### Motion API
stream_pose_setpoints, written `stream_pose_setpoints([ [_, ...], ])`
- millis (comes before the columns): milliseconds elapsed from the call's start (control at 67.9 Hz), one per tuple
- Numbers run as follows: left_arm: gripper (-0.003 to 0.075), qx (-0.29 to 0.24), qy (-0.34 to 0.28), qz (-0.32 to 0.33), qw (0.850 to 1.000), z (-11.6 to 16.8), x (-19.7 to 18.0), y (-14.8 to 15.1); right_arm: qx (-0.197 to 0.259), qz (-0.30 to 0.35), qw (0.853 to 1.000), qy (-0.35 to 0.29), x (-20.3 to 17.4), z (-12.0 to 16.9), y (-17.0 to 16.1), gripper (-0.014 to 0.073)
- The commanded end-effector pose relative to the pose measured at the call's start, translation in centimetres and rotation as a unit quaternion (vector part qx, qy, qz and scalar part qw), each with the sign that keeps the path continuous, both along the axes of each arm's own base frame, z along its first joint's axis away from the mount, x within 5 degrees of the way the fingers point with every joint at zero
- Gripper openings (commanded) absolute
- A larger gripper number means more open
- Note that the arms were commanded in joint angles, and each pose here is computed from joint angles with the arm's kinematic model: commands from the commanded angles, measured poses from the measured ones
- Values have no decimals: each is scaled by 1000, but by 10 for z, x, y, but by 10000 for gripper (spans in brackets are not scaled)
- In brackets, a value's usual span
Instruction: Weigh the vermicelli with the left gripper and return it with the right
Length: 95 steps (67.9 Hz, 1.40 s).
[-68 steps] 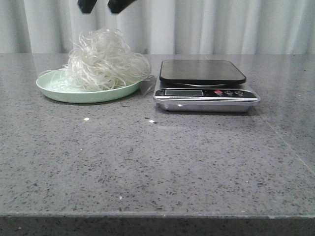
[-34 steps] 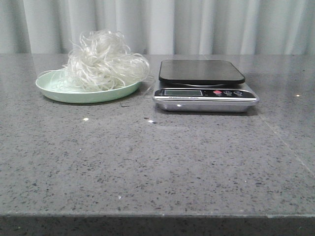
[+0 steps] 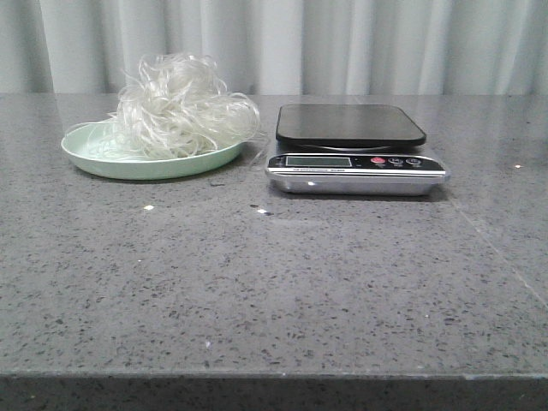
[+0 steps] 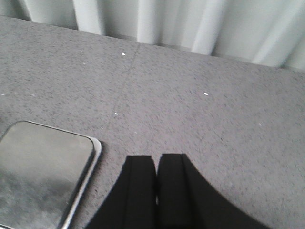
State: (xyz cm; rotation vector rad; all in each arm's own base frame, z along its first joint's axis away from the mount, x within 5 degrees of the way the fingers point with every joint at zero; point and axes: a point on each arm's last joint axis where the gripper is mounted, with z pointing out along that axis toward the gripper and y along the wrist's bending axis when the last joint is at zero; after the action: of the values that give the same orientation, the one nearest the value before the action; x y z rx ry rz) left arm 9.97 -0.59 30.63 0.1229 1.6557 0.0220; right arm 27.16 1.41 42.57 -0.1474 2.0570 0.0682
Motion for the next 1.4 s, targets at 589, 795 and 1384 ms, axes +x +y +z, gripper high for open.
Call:
stream_pose_setpoints([
  [589, 136, -10, -43, 0, 999, 13, 1, 0, 7, -59, 978, -201, -144, -123, -14, 151],
  [795, 136, -10, -43, 0, 999, 13, 1, 0, 12, -57, 960, -273, -180, -111, -14, 151],
  [1384, 136, -10, -43, 0, 999, 13, 1, 0, 16, -56, 935, -350, -210, -99, -14, 151],
])
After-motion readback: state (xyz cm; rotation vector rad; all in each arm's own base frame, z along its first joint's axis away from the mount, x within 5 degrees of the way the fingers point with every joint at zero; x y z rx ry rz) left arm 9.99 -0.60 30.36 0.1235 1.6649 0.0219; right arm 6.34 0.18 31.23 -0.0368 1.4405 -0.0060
